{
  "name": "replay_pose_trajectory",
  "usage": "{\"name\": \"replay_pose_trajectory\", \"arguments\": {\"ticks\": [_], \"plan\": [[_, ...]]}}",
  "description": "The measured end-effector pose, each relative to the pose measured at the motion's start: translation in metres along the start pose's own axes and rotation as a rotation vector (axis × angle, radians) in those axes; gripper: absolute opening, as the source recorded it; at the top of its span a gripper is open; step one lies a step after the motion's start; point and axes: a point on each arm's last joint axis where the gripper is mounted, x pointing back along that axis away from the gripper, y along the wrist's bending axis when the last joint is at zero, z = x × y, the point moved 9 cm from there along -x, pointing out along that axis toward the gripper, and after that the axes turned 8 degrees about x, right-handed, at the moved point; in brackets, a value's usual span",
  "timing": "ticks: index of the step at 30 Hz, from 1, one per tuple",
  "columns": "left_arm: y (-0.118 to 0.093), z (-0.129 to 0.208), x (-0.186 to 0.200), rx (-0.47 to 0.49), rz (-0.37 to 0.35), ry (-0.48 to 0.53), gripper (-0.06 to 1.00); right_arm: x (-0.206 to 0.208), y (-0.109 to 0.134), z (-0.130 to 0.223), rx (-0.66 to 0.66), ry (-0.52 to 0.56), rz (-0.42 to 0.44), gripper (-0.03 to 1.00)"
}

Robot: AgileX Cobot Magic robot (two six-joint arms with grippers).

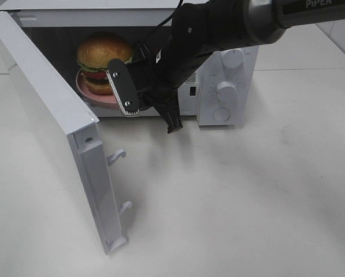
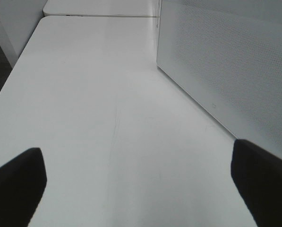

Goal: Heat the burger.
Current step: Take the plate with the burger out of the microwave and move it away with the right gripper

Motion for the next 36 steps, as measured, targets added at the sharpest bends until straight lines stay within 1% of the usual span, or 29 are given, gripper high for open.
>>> {"name": "replay_pose_trajectory", "arguments": {"ticks": [11, 16, 19, 20, 23, 30, 32, 35, 36], "plan": [[0.000, 0.000, 0.000, 0.000, 0.000, 0.000, 0.99, 0.020, 0.007, -0.002, 0.038, -0.054, 0.010, 0.10], [0.000, 0.000, 0.000, 0.000, 0.000, 0.000, 0.99, 0.032, 0.014, -0.001, 0.060, -0.072, 0.009, 0.10], [0.000, 0.000, 0.000, 0.000, 0.000, 0.000, 0.99, 0.039, 0.021, -0.003, 0.085, -0.077, 0.001, 0.10], [0.000, 0.000, 0.000, 0.000, 0.000, 0.000, 0.99, 0.044, 0.027, -0.004, 0.097, -0.080, -0.006, 0.10], [0.000, 0.000, 0.000, 0.000, 0.000, 0.000, 0.99, 0.054, 0.032, -0.006, 0.104, -0.089, -0.004, 0.10], [0.000, 0.000, 0.000, 0.000, 0.000, 0.000, 0.99, 0.073, 0.044, -0.013, 0.087, -0.111, -0.003, 0.10], [0.000, 0.000, 0.000, 0.000, 0.000, 0.000, 0.99, 0.082, 0.053, -0.014, 0.087, -0.113, -0.009, 0.10], [0.000, 0.000, 0.000, 0.000, 0.000, 0.000, 0.99, 0.088, 0.059, -0.014, 0.086, -0.113, -0.010, 0.10], [0.000, 0.000, 0.000, 0.000, 0.000, 0.000, 0.99, 0.093, 0.067, -0.015, 0.081, -0.114, -0.021, 0.10]]}}
